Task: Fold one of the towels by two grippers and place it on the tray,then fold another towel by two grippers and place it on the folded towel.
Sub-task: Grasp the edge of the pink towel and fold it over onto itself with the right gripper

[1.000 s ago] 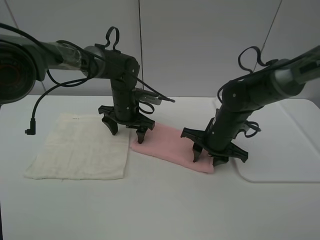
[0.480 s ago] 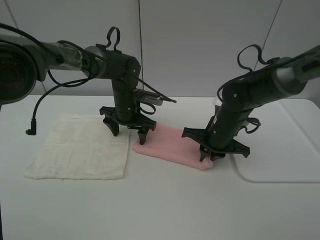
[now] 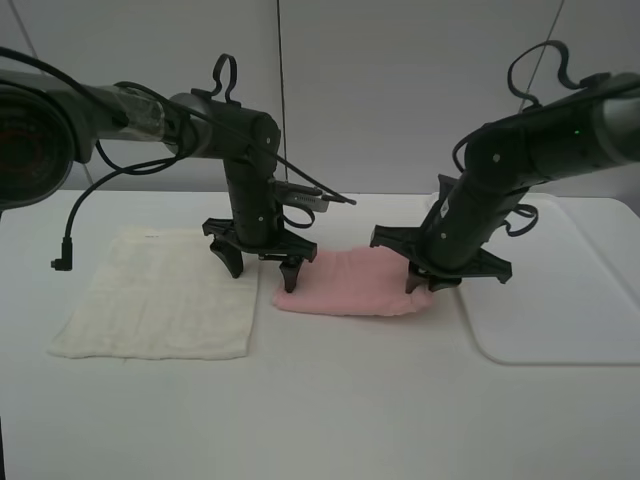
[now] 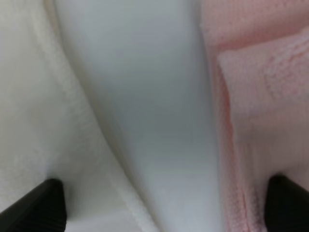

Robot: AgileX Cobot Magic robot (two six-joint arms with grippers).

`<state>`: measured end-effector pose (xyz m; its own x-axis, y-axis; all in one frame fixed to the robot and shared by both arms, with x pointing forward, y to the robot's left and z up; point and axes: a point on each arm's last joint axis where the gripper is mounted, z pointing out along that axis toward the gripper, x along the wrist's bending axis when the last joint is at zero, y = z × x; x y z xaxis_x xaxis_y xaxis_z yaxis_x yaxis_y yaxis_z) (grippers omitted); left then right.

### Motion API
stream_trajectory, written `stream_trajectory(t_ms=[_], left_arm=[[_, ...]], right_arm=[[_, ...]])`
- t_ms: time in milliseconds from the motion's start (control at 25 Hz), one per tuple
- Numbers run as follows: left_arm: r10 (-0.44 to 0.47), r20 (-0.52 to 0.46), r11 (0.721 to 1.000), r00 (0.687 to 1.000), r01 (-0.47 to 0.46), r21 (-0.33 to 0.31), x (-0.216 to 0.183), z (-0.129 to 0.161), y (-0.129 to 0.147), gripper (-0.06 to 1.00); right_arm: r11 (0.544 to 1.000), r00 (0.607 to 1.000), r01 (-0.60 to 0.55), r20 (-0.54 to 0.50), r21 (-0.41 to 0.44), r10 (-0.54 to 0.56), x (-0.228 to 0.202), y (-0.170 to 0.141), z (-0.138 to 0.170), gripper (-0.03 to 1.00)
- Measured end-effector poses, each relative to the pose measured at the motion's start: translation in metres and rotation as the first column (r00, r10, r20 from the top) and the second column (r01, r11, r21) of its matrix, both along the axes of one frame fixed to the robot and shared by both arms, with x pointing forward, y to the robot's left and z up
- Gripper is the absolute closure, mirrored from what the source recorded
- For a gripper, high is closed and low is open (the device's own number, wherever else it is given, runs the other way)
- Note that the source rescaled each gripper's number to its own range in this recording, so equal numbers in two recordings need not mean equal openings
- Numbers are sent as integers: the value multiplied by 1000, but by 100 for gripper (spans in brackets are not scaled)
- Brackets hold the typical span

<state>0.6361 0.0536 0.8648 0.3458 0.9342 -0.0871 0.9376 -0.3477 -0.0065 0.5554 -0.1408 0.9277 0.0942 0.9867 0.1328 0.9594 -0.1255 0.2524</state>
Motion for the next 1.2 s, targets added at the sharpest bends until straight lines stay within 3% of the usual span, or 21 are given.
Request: stream_trajectory(t_ms=[520, 800, 1200], left_arm=[[1, -17, 1000, 1000, -2, -29, -1, -1, -2, -6], [-2, -19, 999, 1000, 1, -33, -1, 0, -3, -6], [-11, -25, 997, 1000, 9, -72, 1, 9, -12, -6]], right_arm=[[972, 995, -76, 73, 224, 61, 9, 24, 13, 95], [960, 996, -82, 42, 269, 74, 11, 30, -2, 95], [943, 991, -125, 77, 309, 106, 9, 44, -5, 95]])
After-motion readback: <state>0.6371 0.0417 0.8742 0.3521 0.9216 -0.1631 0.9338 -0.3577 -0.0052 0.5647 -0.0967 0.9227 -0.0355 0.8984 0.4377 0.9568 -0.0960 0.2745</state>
